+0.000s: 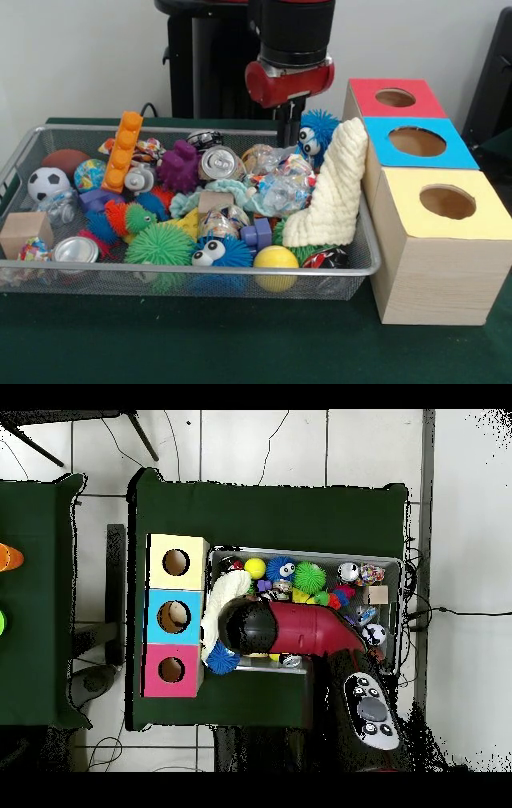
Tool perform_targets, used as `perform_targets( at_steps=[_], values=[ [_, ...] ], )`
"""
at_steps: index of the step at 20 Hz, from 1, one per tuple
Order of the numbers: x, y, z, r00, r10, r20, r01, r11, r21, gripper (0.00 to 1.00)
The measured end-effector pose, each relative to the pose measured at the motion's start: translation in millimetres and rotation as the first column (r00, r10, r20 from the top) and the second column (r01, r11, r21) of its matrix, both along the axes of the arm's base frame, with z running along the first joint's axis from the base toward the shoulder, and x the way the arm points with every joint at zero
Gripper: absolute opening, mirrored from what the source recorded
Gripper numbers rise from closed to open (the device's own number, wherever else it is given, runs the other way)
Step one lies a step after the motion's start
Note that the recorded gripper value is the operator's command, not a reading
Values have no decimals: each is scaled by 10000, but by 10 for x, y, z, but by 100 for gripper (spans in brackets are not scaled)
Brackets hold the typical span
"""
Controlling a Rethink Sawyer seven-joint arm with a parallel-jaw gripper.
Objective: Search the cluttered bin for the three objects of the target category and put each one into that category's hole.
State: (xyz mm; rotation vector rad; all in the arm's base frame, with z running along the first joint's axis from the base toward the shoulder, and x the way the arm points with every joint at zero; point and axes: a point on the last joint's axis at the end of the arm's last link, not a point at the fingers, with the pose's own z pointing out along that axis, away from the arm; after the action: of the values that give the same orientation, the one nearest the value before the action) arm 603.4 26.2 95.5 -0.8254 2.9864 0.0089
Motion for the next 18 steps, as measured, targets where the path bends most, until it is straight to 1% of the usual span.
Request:
perform_targets(
  at_steps=[1, 3, 4, 7, 11, 17, 18],
  values=[
    [-3, -83, 6, 10000, -30, 80, 29, 10000, 24, 0],
    [-20, -170, 8, 9999, -67, 115, 67, 10000, 49, 0],
    [-68, -295, -2, 9999, -93, 110, 93, 10000, 21, 0],
    [-191, -508, -44, 10000, -28, 54, 29, 9999, -110, 0],
    [-348, -731, -101, 9999, 100, -53, -102, 9996, -254, 0],
    [-569, -945, -172, 9989, 414, -241, -421, 9987, -301, 0],
    [-581, -953, -177, 9988, 433, -249, -441, 9986, -302, 0]
  ],
)
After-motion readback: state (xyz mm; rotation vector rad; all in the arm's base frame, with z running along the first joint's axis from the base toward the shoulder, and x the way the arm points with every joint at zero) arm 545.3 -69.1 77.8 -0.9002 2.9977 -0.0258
